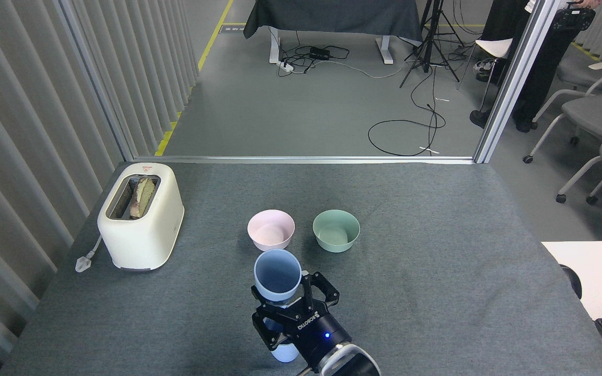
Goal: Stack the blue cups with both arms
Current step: 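Lift the held cup and carry it over the first blue cup, then lower the held cup down into the first blue cup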
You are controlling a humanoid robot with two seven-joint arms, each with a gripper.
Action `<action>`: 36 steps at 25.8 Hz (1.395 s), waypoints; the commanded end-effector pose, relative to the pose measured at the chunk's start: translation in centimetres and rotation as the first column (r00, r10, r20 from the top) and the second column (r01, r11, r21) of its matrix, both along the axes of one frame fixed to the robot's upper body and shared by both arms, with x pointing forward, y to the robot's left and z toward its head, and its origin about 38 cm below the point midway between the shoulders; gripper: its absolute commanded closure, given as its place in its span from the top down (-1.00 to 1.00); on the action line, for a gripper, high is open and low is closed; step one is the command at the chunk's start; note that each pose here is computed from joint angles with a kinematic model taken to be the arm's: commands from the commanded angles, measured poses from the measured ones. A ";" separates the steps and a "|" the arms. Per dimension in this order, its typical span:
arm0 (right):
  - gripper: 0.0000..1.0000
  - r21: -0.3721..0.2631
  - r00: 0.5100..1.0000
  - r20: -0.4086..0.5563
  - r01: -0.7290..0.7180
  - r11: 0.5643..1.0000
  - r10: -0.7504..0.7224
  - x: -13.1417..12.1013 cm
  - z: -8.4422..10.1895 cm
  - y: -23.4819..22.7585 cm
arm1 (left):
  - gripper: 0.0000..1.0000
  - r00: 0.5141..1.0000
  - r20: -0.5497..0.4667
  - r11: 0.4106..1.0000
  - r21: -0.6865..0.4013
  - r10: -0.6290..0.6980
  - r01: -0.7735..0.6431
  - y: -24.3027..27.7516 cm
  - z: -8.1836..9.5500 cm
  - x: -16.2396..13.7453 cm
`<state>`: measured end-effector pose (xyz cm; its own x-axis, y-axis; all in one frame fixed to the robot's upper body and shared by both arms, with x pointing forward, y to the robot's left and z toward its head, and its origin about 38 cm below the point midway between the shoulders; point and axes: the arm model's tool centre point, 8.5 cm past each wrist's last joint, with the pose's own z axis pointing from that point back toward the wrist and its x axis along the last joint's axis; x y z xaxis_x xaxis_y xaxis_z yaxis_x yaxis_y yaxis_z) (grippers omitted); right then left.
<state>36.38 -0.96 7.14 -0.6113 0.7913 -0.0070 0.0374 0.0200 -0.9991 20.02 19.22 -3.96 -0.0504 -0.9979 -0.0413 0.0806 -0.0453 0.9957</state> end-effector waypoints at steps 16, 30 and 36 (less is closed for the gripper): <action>0.14 -0.014 0.998 -0.070 0.002 1.000 -0.003 -2.3 -2.6 -0.4 | 1.00 1.000 0.001 1.000 0.001 0.010 -0.010 0.4 0.0 0.1; 0.15 -0.023 0.994 -0.110 0.014 1.000 -0.017 -2.7 -4.1 -0.9 | 1.00 1.000 0.004 1.000 0.004 0.018 -0.018 0.7 0.1 0.2; 0.18 -0.025 0.993 -0.118 0.017 1.000 -0.020 -2.8 -4.5 -1.0 | 1.00 1.000 0.003 1.000 0.007 0.023 -0.023 0.9 0.0 0.2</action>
